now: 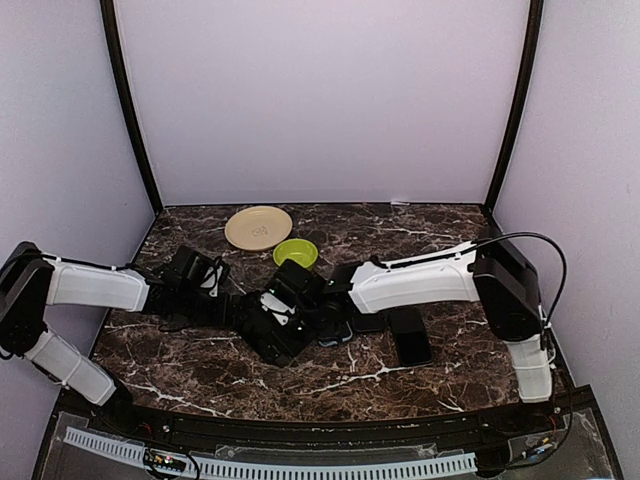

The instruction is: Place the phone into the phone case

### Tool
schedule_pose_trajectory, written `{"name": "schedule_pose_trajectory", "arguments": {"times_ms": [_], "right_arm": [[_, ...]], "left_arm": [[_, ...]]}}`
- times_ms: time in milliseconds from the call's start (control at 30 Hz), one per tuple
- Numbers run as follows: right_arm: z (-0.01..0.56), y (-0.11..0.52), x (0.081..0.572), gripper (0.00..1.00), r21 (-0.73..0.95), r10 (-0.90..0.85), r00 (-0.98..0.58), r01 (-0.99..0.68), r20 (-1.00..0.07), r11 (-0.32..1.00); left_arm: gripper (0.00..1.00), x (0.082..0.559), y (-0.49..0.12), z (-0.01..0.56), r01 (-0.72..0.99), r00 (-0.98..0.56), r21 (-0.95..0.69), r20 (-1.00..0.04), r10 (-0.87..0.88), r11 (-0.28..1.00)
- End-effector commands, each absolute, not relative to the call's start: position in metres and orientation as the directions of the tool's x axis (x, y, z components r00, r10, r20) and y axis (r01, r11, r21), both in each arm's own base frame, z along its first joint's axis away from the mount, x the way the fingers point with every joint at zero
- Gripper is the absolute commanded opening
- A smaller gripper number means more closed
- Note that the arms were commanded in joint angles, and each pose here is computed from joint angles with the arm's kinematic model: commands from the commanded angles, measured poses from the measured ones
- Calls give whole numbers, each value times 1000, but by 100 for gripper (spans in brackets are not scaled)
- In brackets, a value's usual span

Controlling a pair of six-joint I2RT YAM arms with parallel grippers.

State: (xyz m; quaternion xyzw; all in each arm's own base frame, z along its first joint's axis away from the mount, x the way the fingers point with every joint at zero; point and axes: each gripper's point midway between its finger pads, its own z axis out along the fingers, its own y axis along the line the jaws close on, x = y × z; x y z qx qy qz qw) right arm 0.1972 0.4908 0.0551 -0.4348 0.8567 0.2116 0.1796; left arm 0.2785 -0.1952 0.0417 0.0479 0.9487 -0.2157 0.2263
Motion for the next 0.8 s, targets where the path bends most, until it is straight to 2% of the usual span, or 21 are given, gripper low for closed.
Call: {"name": "schedule_pose_trajectory", "arguments": {"times_ms": [0,100,333,600,700,767], "right_arm": [[30,496,201,99,98,-700,-568,-802,-433,590],[20,496,204,99,-14,-725,-551,-792,-412,610],[1,483,205,97,-99,-732,-576,-757,-363,645],[3,470,208,76,-112,-730,-578,-751,-364,650],[5,465,205,65,-106,-748,-554,-774,-364,625],[9,461,203,61,-108,-768,-519,-798,-375,592]], "left_arm": [[81,281,-200,41,189,-889,-436,-456,-35,880],[80,281,-199,35,193,-895,-426,-447,-19,884],[70,266,-213,31,235,-902,-479,-431,7,846],[67,256,-220,52,284,-883,-497,-468,22,820],[67,253,-217,58,294,-878,-492,-478,29,819],[69,251,-215,62,306,-871,-485,-490,35,819]]}}
